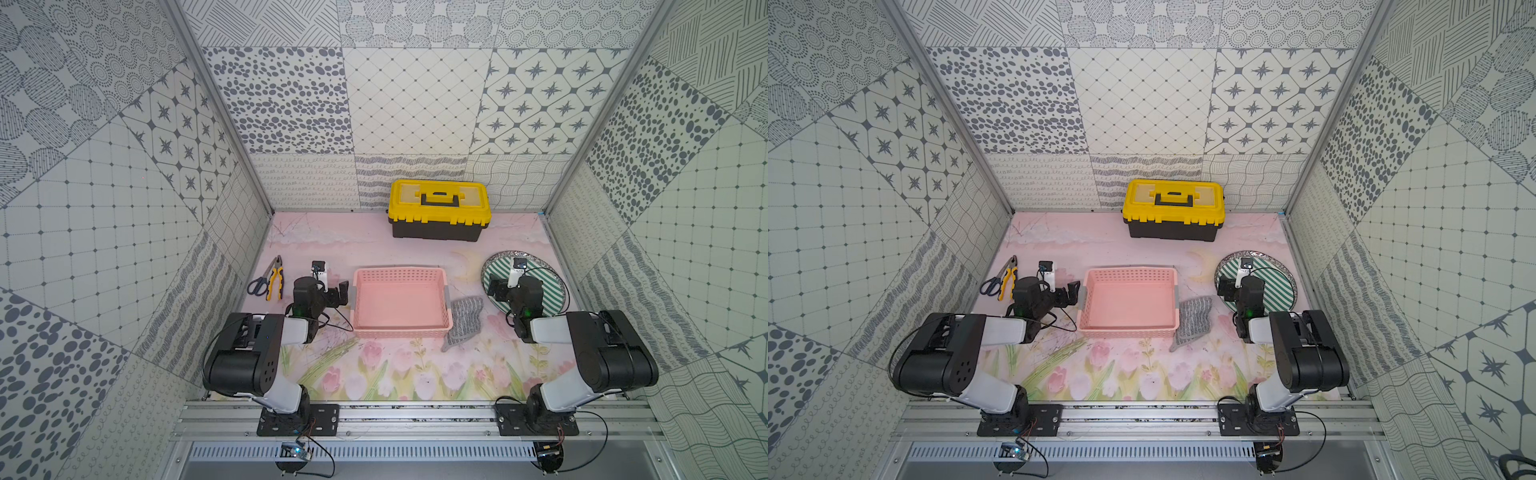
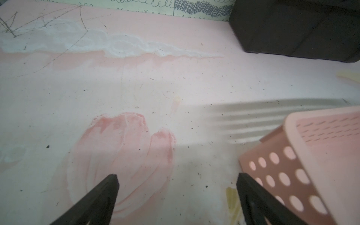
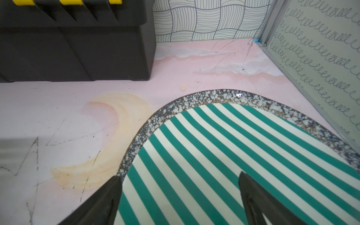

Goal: Wipe the wet plate dry
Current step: Reset both arms

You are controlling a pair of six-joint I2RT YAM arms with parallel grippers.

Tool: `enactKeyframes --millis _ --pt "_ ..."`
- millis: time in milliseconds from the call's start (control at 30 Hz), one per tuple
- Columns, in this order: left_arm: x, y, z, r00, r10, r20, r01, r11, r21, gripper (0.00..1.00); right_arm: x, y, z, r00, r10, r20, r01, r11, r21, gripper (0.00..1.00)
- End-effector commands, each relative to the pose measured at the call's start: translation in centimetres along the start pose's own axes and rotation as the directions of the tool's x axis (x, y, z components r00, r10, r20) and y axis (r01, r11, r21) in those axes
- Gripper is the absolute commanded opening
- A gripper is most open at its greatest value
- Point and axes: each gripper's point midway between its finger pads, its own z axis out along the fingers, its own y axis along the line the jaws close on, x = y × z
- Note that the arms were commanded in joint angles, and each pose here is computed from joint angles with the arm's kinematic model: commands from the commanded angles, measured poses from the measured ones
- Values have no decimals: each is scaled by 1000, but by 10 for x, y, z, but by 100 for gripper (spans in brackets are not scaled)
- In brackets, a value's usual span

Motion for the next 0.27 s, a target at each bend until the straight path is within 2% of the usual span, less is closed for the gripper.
enactKeyframes --millis 0,233 --pt "-15 2 0 998 2 65 -2 1000 -15 100 -26 3 1 996 -1 86 2 1000 -15 97" --pt "-15 2 1 998 7 64 -6 1000 -22 100 -26 3 1 996 -2 86 3 1000 -15 97"
